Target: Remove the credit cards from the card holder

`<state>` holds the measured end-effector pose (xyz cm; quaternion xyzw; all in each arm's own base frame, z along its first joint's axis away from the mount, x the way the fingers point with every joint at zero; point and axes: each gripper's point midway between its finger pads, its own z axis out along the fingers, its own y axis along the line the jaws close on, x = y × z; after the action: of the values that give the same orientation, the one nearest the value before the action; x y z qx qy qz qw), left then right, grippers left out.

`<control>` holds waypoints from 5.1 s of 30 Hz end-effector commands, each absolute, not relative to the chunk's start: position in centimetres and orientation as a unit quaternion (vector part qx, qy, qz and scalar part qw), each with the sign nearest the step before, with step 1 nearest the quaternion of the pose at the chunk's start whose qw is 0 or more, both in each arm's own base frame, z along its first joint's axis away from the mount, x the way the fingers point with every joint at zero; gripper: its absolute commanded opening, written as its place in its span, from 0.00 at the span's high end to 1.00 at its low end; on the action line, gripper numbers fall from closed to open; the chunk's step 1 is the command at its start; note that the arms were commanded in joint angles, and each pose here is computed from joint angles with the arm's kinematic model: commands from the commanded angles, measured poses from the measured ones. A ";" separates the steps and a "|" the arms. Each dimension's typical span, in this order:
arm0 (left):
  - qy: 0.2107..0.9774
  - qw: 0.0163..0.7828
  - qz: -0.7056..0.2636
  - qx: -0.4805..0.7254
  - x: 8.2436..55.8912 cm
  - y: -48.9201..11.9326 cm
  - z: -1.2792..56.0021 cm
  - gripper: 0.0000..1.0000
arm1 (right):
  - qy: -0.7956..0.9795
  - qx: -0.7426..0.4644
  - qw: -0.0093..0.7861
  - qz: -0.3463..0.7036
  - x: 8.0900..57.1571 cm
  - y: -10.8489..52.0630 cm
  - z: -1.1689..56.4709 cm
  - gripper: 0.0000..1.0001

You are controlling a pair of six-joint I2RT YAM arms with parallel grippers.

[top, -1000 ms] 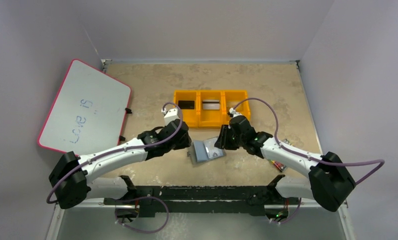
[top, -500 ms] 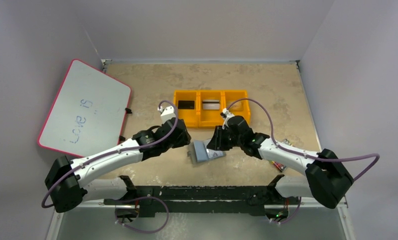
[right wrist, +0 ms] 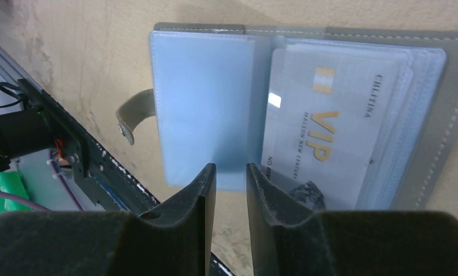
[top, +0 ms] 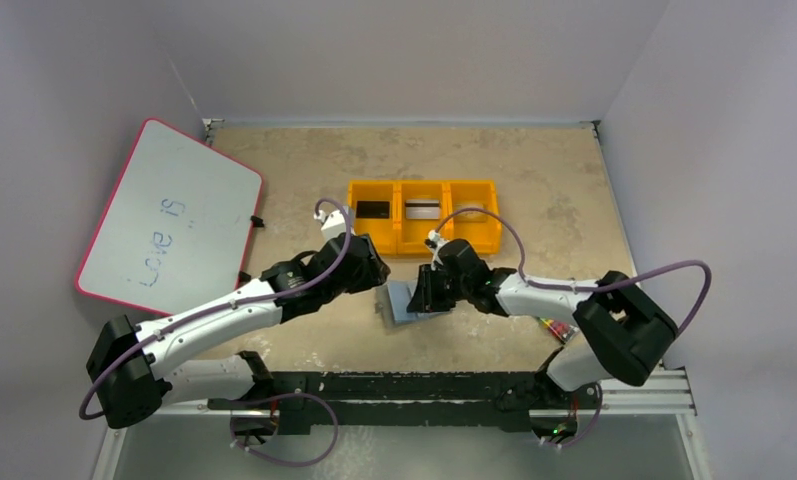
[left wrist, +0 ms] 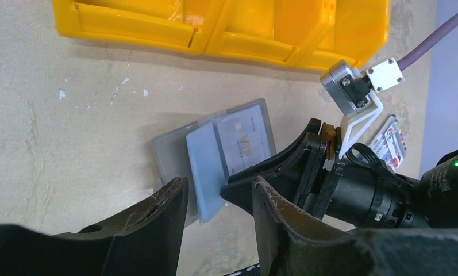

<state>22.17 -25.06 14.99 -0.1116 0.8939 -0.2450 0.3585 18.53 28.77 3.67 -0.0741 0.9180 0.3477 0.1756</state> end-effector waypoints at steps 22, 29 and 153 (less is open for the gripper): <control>0.870 0.269 -0.403 -0.094 22.5 -35.3 13.7 0.44 | 0.861 0.258 0.394 0.190 23.8 12.1 11.7 0.32; 0.890 0.254 -0.361 -0.111 22.3 -34.1 9.1 0.40 | 0.853 0.207 0.405 0.256 23.4 14.0 12.9 0.24; 0.924 0.241 -0.280 -0.100 20.4 -30.2 2.4 0.99 | 0.957 0.035 0.195 0.214 21.1 21.8 -1.5 1.00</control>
<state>20.71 -31.25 2.68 -0.1142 0.9158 -0.3052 0.2347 22.13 25.43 2.29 0.0002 0.9293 0.3053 0.2079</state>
